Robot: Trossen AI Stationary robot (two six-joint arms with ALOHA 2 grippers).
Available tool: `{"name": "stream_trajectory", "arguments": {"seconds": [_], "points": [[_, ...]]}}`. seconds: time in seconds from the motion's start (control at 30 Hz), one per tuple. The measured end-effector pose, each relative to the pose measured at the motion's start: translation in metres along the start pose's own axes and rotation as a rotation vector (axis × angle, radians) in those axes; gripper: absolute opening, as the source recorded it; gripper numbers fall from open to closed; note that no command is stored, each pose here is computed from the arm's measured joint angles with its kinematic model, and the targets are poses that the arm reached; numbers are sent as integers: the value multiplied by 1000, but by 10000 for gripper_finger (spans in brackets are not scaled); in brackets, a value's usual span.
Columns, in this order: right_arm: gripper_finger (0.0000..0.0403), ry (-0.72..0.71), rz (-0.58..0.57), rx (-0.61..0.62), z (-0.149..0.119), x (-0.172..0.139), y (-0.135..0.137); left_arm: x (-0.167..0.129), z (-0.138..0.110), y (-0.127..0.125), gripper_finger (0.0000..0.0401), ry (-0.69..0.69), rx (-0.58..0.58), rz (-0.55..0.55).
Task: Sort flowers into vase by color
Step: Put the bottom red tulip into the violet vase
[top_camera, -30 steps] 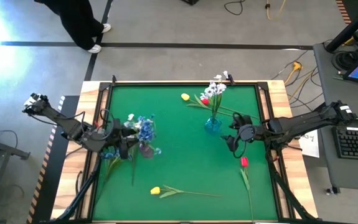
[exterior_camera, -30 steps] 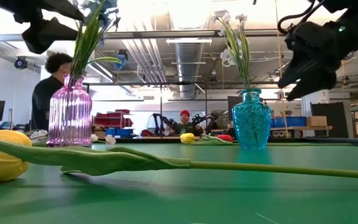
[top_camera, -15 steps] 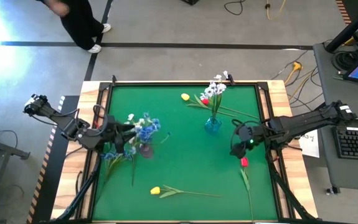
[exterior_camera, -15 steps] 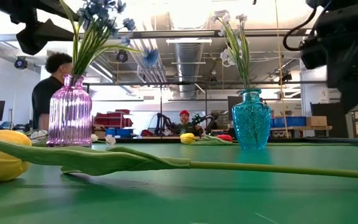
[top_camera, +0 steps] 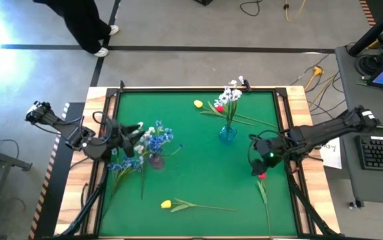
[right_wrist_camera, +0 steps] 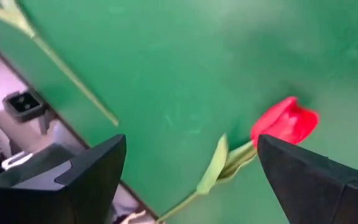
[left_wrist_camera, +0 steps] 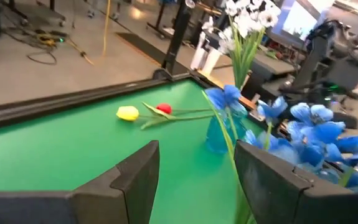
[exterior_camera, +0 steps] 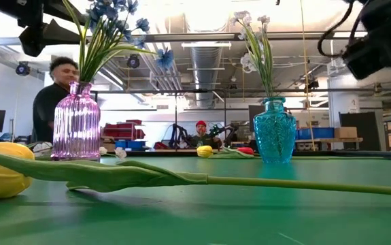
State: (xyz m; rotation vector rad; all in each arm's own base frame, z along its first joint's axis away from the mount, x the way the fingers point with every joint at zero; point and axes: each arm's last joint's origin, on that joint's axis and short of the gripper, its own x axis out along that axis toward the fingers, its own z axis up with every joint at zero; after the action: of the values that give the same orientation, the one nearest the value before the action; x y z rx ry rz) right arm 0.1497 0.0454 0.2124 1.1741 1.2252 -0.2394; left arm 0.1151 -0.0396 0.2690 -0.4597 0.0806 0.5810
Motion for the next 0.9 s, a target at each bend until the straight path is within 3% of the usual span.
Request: {"name": "stream_trajectory", "arguments": {"seconds": [0.17, 0.4, 0.7, 0.9], "points": [[351, -59, 68, -10, -10, -23, 33, -2, 6, -1, 197, -37, 31, 22], [325, 33, -336, 140, -36, -3, 21, -4, 18, -5, 197, -49, 69, 12], [323, 70, -531, 143, -50, 38, 21, -6, 28, -11, 197, -56, 127, 6], [322, 74, -527, 127, -48, 63, 22, -6, 28, -13, 197, -45, 141, 2]]}}
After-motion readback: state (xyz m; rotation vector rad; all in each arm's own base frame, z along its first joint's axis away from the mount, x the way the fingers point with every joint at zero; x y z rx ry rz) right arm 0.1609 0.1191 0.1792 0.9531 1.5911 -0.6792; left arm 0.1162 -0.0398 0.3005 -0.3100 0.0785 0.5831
